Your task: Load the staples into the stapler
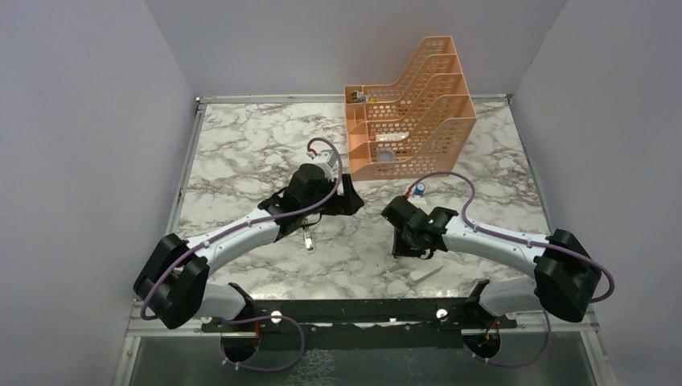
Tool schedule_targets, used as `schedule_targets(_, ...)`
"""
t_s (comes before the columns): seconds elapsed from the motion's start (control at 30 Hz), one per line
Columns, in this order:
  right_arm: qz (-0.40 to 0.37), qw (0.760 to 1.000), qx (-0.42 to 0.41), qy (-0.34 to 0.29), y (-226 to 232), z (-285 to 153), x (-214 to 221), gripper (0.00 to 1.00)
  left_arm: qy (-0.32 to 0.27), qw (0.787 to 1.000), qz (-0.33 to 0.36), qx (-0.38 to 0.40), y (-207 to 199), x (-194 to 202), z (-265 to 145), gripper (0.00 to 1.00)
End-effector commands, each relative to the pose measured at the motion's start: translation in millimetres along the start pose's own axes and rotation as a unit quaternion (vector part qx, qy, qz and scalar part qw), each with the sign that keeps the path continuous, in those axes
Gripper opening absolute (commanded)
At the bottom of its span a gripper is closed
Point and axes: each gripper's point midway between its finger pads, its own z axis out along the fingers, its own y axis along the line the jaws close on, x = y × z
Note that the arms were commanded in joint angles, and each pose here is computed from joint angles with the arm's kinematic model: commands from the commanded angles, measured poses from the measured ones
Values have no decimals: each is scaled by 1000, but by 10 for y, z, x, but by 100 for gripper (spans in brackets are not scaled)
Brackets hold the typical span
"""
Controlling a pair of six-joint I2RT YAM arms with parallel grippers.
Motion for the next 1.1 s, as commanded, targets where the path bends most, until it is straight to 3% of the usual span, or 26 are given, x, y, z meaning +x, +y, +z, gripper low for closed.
schedule_targets(0.0,13,999,-26,-15,142,-97,-119,20,-1,999,-9,45,-123,83,110,83)
schedule_targets(0.23,55,991,-110,-54,416,-208,-342,20,20,997,-24,64,-190,375,232,84)
schedule_targets(0.53,162,957,-240,-14,700,-237,-458,20,25,993,-5,116,-319,741,152,68)
schedule_targets(0.73,194,942,-274,-8,768,-357,-528,20,26,989,-16,142,-380,859,138,67)
schedule_targets(0.8,197,940,-279,-4,785,-377,-533,20,23,988,-9,154,-415,870,135,61)
schedule_targets(0.93,203,934,-294,8,814,-413,-544,20,27,985,-2,168,-455,904,134,39)
schedule_targets(1.07,204,932,-299,8,827,-437,-569,20,26,985,4,168,-432,927,137,28)
